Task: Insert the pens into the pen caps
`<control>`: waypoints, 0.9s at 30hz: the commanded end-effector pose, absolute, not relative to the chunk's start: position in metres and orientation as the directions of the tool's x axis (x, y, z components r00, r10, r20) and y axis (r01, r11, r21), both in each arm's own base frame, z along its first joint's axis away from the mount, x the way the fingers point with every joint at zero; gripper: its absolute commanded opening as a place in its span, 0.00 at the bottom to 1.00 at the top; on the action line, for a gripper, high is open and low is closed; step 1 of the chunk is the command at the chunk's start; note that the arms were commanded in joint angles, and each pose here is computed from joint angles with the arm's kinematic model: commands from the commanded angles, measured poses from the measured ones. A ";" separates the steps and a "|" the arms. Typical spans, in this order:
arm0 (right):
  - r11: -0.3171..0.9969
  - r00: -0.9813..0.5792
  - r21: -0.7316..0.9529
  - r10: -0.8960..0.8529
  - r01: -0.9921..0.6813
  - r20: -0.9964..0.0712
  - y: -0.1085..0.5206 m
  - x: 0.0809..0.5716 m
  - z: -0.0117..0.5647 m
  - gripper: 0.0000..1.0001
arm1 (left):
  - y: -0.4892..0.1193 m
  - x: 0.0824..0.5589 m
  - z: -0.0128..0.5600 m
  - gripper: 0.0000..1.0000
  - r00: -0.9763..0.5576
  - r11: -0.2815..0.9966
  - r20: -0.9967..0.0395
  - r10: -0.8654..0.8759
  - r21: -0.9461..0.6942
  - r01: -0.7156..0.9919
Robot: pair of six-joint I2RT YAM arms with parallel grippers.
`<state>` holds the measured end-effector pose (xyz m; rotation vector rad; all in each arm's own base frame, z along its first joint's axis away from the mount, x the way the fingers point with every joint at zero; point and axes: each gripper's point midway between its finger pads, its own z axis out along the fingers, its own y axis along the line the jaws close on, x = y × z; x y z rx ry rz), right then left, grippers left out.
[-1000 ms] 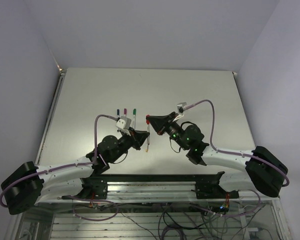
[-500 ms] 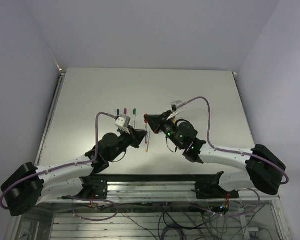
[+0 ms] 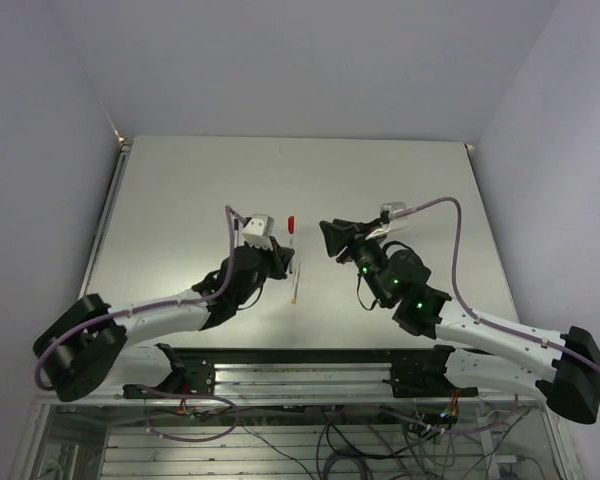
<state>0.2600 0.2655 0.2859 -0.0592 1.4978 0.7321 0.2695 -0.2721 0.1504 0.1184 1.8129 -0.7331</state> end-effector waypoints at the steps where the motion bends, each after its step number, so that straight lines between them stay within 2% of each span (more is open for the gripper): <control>1: 0.870 -0.149 0.362 0.331 -0.334 -0.932 0.238 0.263 0.246 0.37 | -0.270 0.308 0.153 0.07 -0.350 0.869 -0.909 -0.225 -0.350 0.350; 10: 0.875 -0.233 0.405 0.350 -0.266 -0.907 0.222 0.252 0.209 0.36 | -0.270 0.369 0.097 0.08 -0.503 0.946 -0.856 -0.115 -0.249 0.208; 19: 0.870 -0.255 0.430 0.371 -0.242 -0.893 0.215 0.247 0.200 0.36 | -0.267 0.377 0.053 0.14 -0.629 0.980 -0.776 -0.051 -0.161 0.119; 27: 0.866 -0.275 0.438 0.372 -0.241 -0.887 0.217 0.246 0.192 0.36 | -0.255 0.379 0.034 0.21 -0.658 0.994 -0.752 -0.046 -0.101 0.047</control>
